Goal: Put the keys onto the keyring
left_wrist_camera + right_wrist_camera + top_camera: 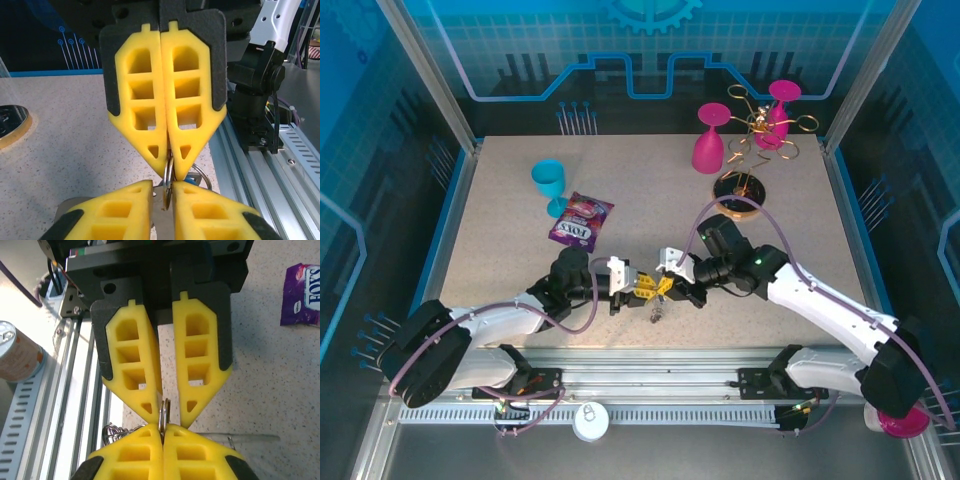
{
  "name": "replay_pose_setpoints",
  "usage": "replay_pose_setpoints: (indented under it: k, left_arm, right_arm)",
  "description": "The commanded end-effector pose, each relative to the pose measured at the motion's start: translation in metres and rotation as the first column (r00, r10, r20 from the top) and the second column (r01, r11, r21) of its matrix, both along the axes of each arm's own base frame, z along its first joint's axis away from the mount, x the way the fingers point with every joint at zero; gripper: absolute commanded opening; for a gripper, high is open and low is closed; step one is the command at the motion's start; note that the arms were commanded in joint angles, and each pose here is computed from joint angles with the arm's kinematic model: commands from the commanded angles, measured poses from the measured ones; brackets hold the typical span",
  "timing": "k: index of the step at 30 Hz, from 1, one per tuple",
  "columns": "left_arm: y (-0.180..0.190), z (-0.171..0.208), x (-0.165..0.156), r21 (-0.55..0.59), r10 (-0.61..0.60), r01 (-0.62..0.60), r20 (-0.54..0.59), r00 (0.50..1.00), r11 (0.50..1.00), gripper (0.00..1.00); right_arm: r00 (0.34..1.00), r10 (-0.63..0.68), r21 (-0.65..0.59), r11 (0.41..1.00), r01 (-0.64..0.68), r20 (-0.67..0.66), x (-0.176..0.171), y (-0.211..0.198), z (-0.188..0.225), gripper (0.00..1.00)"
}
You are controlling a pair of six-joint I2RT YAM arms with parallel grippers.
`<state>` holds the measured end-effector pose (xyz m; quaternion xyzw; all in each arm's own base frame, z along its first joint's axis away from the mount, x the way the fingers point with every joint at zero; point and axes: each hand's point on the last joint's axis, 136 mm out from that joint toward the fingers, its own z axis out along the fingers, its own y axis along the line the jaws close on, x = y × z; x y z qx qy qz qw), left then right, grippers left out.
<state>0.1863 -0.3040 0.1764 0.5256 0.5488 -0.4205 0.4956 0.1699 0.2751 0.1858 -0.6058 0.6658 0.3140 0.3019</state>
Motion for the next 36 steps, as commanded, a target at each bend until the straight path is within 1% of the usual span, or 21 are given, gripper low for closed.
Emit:
replay_pose_setpoints:
  k: [1, 4, 7, 12, 16, 18, 20, 22, 26, 29, 30, 31, 32, 33, 35, 36]
  left_arm:
    - [-0.003, 0.007, 0.003, 0.018, -0.012, 0.012, 0.029, 1.000, 1.000, 0.19]
    - [-0.003, 0.003, 0.006, 0.048, 0.002, -0.003, 0.015, 1.000, 0.999, 0.19]
    - [-0.004, 0.002, 0.006, 0.051, -0.001, 0.001, 0.006, 1.000, 0.999, 0.17]
    - [-0.005, 0.002, 0.004, 0.052, -0.014, 0.014, 0.001, 1.000, 0.999, 0.18]
    - [-0.005, 0.005, 0.003, 0.046, -0.018, 0.017, 0.007, 1.000, 0.999, 0.21]
    - [-0.004, 0.005, 0.003, 0.047, -0.018, 0.017, 0.009, 1.000, 0.999, 0.20]
    - [-0.004, 0.006, 0.002, 0.045, -0.020, 0.019, 0.013, 1.000, 0.999, 0.16]
    - [-0.004, 0.006, 0.002, 0.045, -0.022, 0.022, 0.014, 1.000, 0.999, 0.09]
    - [-0.004, 0.007, 0.001, 0.040, -0.028, 0.027, 0.022, 0.999, 0.999, 0.00]
    - [-0.004, 0.009, 0.000, 0.031, -0.026, 0.026, 0.026, 0.999, 0.999, 0.00]
    - [-0.004, 0.010, 0.000, 0.024, -0.025, 0.024, 0.027, 0.999, 0.999, 0.03]
    - [-0.004, 0.010, 0.000, 0.019, -0.024, 0.024, 0.024, 0.999, 1.000, 0.11]
    - [-0.004, 0.012, 0.000, 0.011, -0.022, 0.022, 0.025, 0.999, 1.000, 0.16]
    - [-0.004, 0.013, 0.000, 0.003, -0.022, 0.022, 0.025, 0.999, 1.000, 0.19]
    - [-0.003, 0.014, 0.000, -0.005, -0.017, 0.017, 0.027, 0.999, 1.000, 0.20]
    - [-0.003, 0.014, 0.000, -0.007, -0.016, 0.016, 0.027, 1.000, 1.000, 0.18]
  right_arm:
    - [0.998, 0.056, -0.092, 0.994, -0.053, 0.030, -0.006, -0.005, 0.002, 0.00]
    - [0.995, 0.094, -0.180, 0.980, -0.088, 0.024, -0.012, -0.012, -0.005, 0.00]
    - [0.992, 0.127, -0.238, 0.964, -0.120, 0.012, -0.015, -0.012, -0.008, 0.00]
    - [0.988, 0.153, -0.299, 0.943, -0.144, 0.008, -0.014, -0.006, -0.011, 0.00]
    - [0.987, 0.160, -0.355, 0.923, -0.148, 0.002, -0.012, -0.002, -0.015, 0.00]
    - [0.987, 0.158, -0.378, 0.914, -0.149, -0.007, -0.011, -0.002, -0.017, 0.00]
    - [0.987, 0.160, -0.388, 0.909, -0.152, -0.014, -0.011, 0.001, -0.018, 0.00]
    - [0.988, 0.156, -0.385, 0.911, -0.151, -0.020, -0.011, 0.003, -0.017, 0.00]
    - [0.987, 0.156, -0.393, 0.906, -0.158, -0.039, -0.013, 0.004, -0.018, 0.00]
    - [0.989, 0.143, -0.376, 0.915, -0.147, -0.039, -0.014, 0.004, -0.016, 0.00]
    - [0.989, 0.140, -0.370, 0.918, -0.145, -0.039, -0.014, 0.004, -0.016, 0.00]
    - [0.990, 0.135, -0.365, 0.921, -0.139, -0.039, -0.013, 0.004, -0.016, 0.00]
    - [0.990, 0.133, -0.365, 0.921, -0.139, -0.040, -0.014, 0.003, -0.016, 0.00]
    - [0.991, 0.129, -0.359, 0.923, -0.136, -0.044, -0.013, 0.003, -0.016, 0.00]
    - [0.992, 0.117, -0.337, 0.933, -0.124, -0.043, -0.012, 0.003, -0.014, 0.00]
    - [0.994, 0.106, -0.322, 0.940, -0.113, -0.040, -0.011, 0.002, -0.013, 0.00]
